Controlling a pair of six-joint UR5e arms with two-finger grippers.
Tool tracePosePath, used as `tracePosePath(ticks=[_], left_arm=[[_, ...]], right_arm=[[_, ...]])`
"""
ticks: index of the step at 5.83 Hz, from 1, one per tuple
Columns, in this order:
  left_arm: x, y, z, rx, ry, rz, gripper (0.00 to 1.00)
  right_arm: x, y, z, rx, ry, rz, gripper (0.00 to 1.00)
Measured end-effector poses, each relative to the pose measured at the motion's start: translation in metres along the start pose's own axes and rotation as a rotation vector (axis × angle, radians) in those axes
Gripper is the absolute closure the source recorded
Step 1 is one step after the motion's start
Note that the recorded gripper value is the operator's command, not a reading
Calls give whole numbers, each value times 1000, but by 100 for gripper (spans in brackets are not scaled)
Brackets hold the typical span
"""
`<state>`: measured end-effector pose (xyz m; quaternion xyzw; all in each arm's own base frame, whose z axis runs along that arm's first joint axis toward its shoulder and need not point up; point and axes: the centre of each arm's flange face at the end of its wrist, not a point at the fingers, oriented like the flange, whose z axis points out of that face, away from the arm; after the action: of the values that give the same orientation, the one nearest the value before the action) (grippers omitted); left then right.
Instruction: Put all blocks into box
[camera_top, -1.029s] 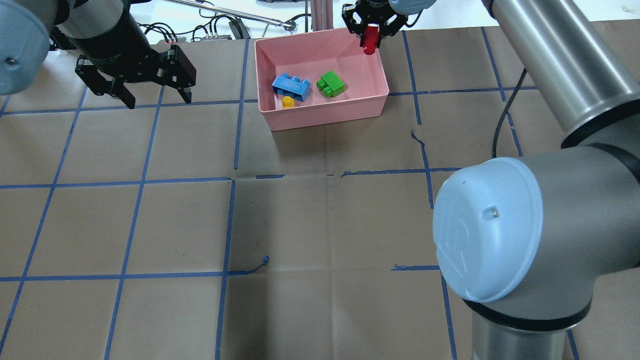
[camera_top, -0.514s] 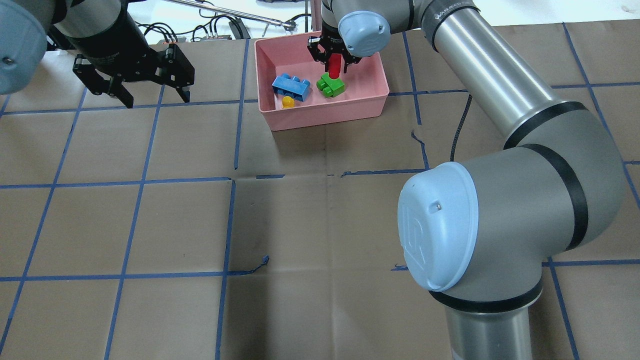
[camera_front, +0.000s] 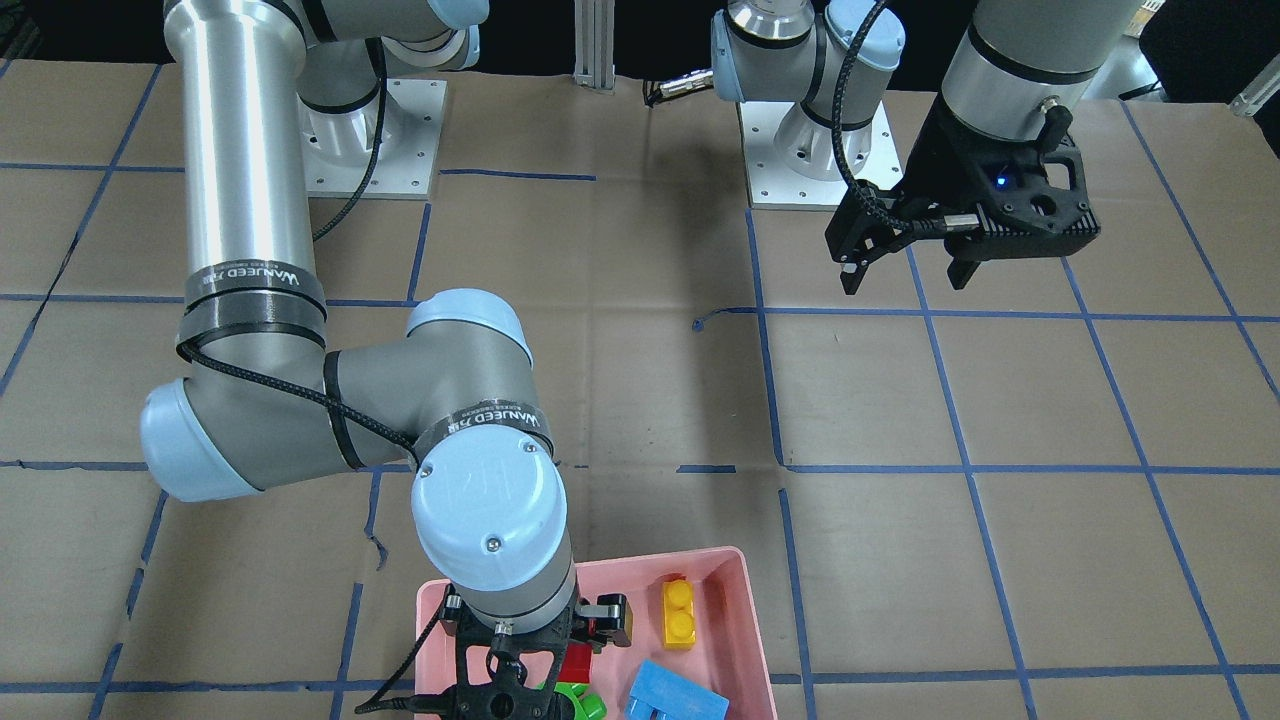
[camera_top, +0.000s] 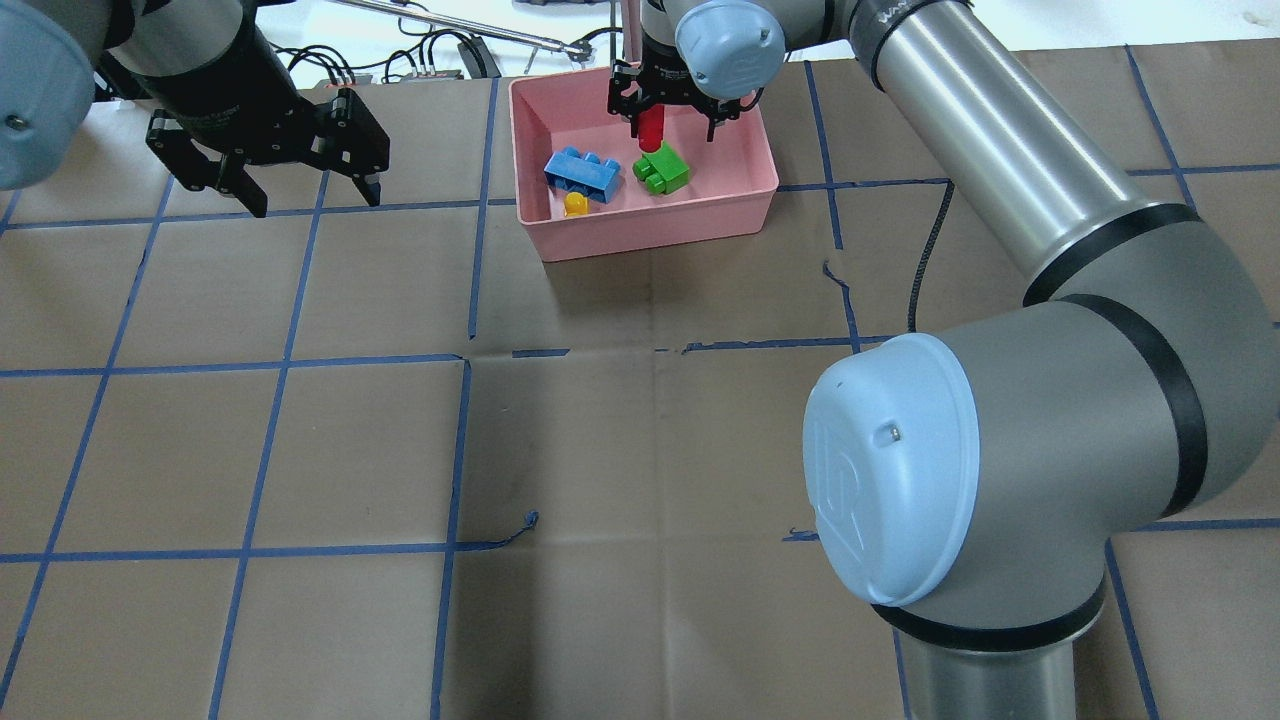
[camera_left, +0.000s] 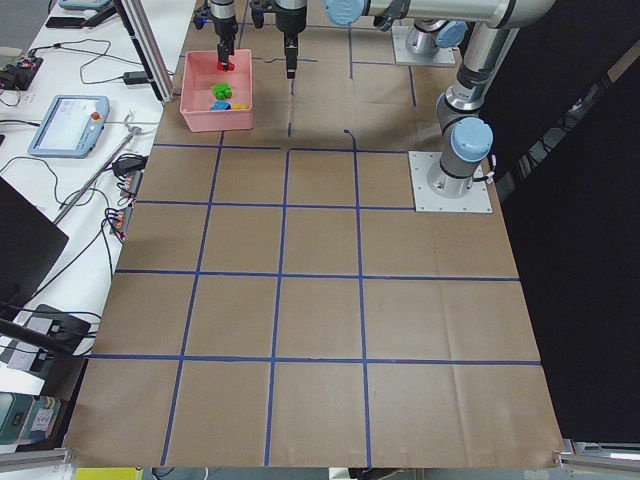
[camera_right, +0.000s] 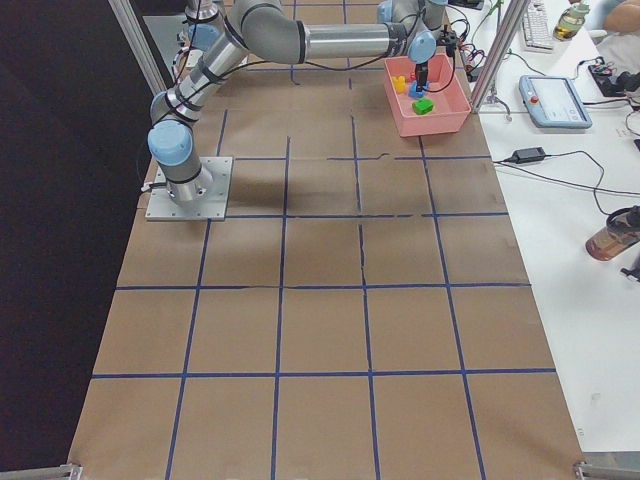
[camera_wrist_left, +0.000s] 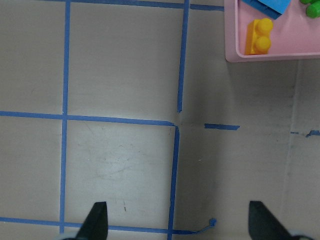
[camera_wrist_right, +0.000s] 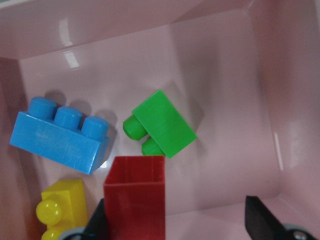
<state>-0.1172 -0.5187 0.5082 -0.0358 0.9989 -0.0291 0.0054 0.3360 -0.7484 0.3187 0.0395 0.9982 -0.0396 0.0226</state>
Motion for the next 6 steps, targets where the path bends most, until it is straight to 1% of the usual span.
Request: tracePosePath(ticks=[1,2,3,4,5,6], left_arm=[[0,0,0,0,0,0,0],[0,0,0,1,0,0,0],[0,0,0,1,0,0,0],[0,0,0,1,0,0,0],[0,0,-1,2,-1,0,0],[0,0,-1,2,-1,0,0]], right_arm=[[1,3,-4,-17,4,-68,0],[2,3,-2,-20,7,-214,0],[3,1,6,-18,11,-379,0],[4,-5,22,-2,12,-490,0],[5,-12,33,24,12,-516,0],[11,-17,37,28,14,-493,0]])
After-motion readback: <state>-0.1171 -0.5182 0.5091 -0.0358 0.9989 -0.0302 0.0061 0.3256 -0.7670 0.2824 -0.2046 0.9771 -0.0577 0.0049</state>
